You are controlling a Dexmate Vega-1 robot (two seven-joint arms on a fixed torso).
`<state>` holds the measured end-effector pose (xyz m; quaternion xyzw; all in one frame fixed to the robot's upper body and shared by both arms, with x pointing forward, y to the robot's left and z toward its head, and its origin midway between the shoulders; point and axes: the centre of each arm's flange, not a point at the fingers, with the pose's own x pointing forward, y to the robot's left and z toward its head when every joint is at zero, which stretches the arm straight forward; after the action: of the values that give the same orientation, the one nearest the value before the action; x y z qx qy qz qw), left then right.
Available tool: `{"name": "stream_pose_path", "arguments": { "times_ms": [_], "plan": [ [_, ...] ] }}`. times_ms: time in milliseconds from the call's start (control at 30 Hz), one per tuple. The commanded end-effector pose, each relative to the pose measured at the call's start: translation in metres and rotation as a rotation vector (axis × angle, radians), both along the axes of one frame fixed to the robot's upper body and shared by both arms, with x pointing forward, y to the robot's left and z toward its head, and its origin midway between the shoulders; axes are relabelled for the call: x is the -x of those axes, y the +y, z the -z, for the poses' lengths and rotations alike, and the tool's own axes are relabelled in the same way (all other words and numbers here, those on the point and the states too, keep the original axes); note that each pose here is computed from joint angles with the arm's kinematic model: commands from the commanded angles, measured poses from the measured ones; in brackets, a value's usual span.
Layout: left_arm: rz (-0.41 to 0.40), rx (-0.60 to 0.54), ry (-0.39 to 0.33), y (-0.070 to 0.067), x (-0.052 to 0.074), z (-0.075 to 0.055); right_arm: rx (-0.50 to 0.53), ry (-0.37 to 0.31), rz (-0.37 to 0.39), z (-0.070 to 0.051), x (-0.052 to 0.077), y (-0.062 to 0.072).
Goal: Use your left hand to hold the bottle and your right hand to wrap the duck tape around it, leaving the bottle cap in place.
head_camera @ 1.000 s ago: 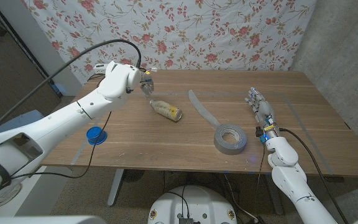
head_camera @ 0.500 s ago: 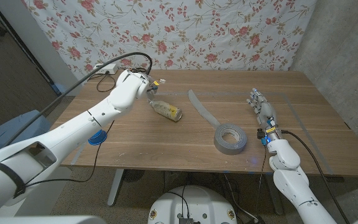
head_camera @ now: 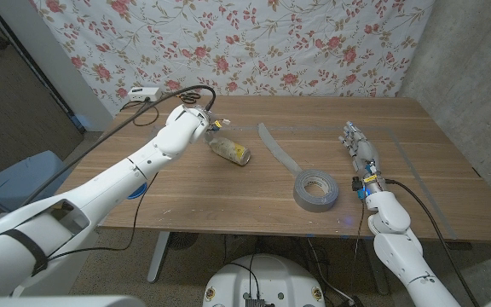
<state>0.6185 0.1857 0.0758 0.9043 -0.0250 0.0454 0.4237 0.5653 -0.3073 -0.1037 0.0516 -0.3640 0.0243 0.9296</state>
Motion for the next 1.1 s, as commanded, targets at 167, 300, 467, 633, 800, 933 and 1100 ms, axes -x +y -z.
{"name": "stream_pose_path", "arguments": {
  "times_ms": [167, 300, 467, 633, 800, 933, 1100],
  "plan": [
    [0.036, -0.076, 0.014, 0.004, -0.024, 0.020, 0.005, 0.005, 0.014, -0.004, -0.005, 0.009],
    [0.049, -0.074, 0.035, 0.004, -0.031, 0.025, 0.012, 0.004, 0.029, -0.005, -0.003, 0.010],
    [0.084, -0.051, 0.067, -0.002, -0.036, 0.029, 0.023, -0.003, 0.054, -0.007, 0.002, 0.010],
    [0.134, -0.030, 0.081, -0.009, -0.036, 0.032, 0.035, -0.007, 0.068, -0.009, 0.004, 0.010],
    [0.142, -0.020, 0.093, -0.014, -0.037, 0.033, 0.041, -0.001, 0.077, -0.009, 0.003, 0.009],
    [0.144, -0.022, 0.093, -0.014, -0.039, 0.037, 0.043, 0.001, 0.087, -0.009, 0.003, 0.007],
    [0.174, 0.001, 0.074, -0.013, -0.040, 0.042, 0.058, 0.003, 0.093, -0.010, 0.002, 0.006]
  ]
}}
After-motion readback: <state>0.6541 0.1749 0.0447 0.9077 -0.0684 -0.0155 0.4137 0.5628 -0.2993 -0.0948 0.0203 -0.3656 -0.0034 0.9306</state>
